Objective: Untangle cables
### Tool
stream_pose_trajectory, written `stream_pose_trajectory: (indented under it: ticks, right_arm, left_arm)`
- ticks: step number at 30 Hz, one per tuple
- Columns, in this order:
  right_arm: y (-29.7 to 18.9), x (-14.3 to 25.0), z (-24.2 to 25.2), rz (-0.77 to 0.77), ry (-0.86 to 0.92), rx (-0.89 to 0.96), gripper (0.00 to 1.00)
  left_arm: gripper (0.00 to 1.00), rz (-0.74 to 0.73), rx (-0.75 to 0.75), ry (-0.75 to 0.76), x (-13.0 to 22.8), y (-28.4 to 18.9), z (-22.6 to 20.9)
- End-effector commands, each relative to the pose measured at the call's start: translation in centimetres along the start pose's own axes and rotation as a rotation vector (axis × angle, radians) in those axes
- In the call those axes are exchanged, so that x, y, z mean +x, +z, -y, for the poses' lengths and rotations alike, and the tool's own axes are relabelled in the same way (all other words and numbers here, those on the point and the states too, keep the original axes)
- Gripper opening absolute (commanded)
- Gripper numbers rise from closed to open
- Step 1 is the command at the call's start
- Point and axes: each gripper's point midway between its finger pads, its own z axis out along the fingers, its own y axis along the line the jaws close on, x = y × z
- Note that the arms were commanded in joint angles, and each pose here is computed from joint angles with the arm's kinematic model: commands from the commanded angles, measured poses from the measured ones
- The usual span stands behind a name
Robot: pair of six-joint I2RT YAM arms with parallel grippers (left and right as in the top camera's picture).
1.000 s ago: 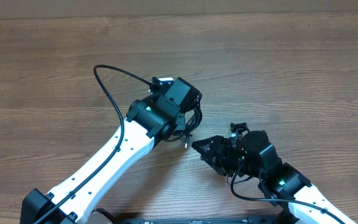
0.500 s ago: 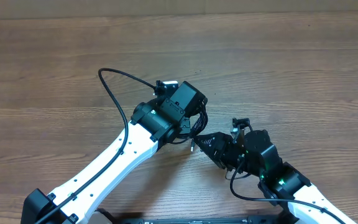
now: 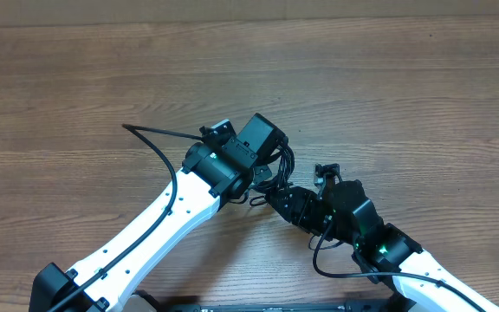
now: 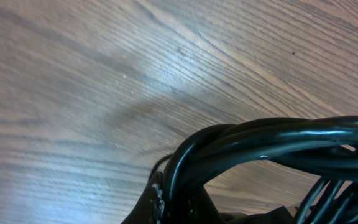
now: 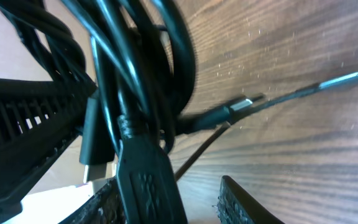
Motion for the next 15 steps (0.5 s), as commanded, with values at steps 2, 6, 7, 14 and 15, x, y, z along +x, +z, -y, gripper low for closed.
stream_pose_trajectory:
  ticks: [2,6,7,14,15]
  right_arm:
    - [-0.1,-1.6,-0.7,0.082,-0.189,0.008,0.44]
    - [-0.1,-1.8,-1.1,0.094,-0.397,0.004,0.36]
    - [-0.1,-1.7,-1.1,0.092,-0.424,0.004,0.31]
    - [0.0,0.0,-1.6,0.002,-0.459,-0.051,0.19]
    - [0.0,0.3,-1.7,-0.015,-0.456,-0.058,0.14]
  left_arm:
    - [0.04,-0.080,0.025,-0.085,1.4,0.0,0.6]
    - [0.04,-0.118,0.038,-0.085,2.0,-0.1,0.8]
    - [0.04,-0.124,0.040,-0.084,2.1,-0.1,0.9]
    - [0.04,-0.033,0.004,-0.083,0.5,0.0,0.1]
    - [0.04,-0.016,-0.003,-0.078,0.2,0.0,0.0]
